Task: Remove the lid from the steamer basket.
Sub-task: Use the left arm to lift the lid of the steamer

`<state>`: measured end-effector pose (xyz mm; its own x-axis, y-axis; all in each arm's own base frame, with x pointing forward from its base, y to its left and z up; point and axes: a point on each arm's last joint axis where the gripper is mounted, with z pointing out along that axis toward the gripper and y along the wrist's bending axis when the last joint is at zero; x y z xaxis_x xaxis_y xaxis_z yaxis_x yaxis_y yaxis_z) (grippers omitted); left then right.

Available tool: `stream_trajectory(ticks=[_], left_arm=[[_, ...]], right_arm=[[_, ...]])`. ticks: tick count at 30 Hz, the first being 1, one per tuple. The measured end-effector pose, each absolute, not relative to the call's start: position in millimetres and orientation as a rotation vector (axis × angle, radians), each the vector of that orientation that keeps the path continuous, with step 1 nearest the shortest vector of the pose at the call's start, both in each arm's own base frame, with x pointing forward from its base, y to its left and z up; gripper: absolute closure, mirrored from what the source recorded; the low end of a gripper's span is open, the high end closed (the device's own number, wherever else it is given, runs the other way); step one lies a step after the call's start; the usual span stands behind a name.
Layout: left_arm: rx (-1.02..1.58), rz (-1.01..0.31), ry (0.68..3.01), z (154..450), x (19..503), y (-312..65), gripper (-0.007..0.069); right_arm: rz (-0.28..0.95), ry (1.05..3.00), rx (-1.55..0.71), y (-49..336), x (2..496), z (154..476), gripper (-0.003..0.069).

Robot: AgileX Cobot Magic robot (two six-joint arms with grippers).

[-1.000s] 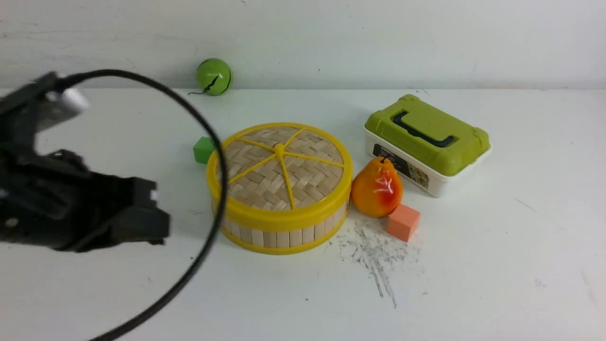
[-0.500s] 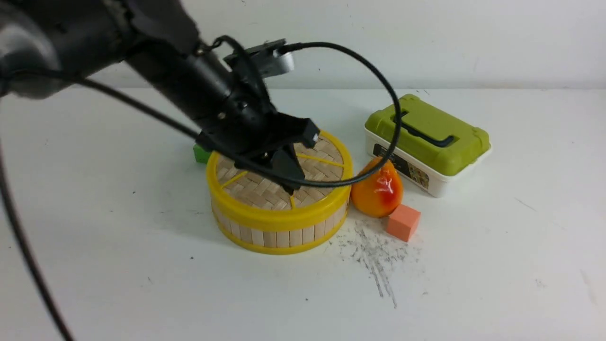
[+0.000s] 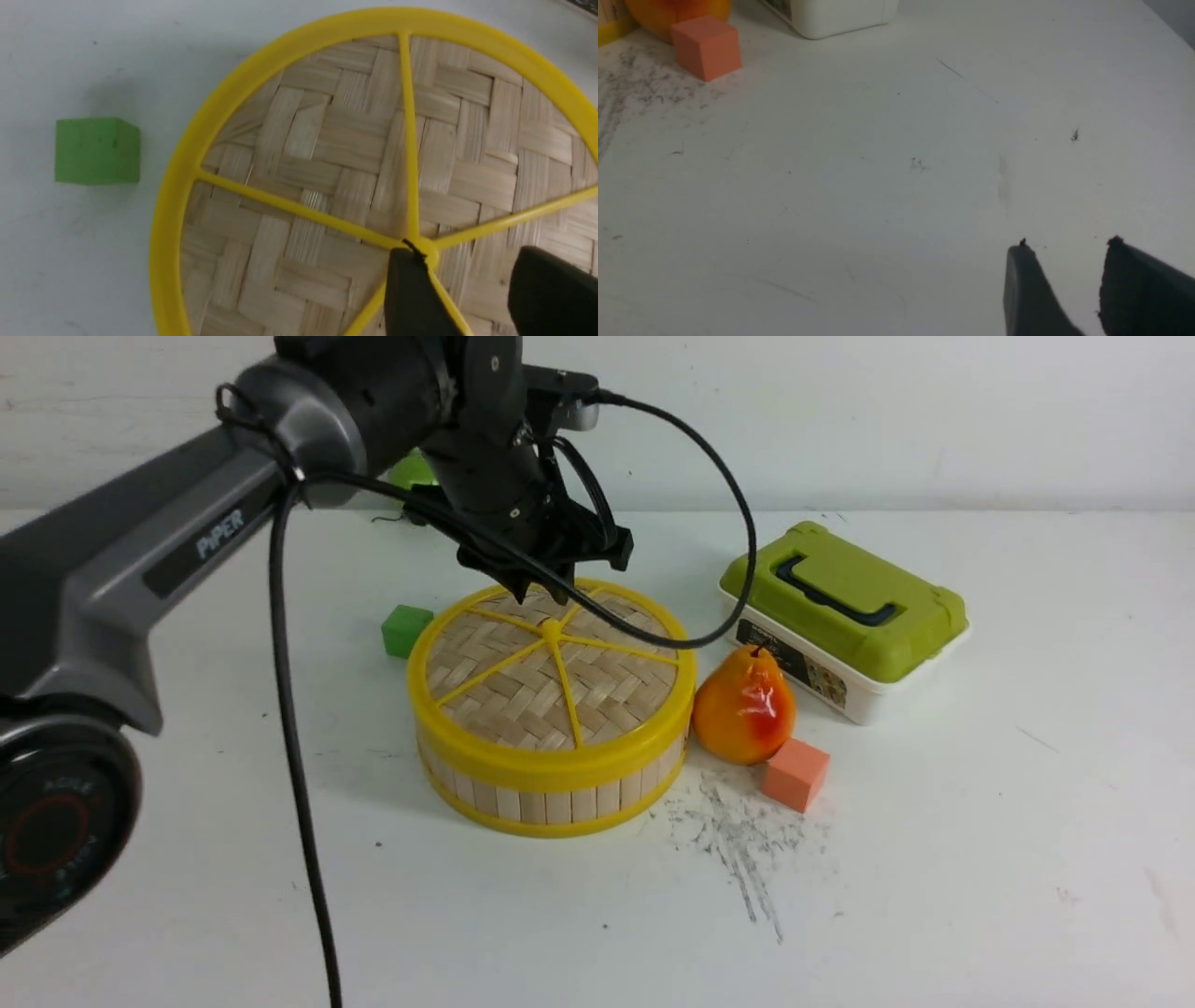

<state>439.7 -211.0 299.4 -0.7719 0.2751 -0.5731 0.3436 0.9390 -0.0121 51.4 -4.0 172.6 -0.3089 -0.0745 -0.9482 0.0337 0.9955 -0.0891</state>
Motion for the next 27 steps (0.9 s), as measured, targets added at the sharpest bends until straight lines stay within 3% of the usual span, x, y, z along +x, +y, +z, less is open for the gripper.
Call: stream_trajectory(ticks=[8,17,22,27], left_arm=[[0.443,-0.150,2.515,282,447,-215,0.0298],[0.474,-0.119,2.580,260,450,-216,0.0388],[0.487,-0.114,2.562,261,452,-217,0.0514],[0.484,-0.121,2.550,270,449,-216,0.0516]], right_arm=[[-0.107,1.882,-0.029,-4,51,173,0.0419],[-0.107,1.882,-0.029,-4,51,173,0.0419],[-0.107,1.882,-0.029,-4,51,173,0.0419],[-0.107,1.882,-0.029,-4,51,173,0.0419]])
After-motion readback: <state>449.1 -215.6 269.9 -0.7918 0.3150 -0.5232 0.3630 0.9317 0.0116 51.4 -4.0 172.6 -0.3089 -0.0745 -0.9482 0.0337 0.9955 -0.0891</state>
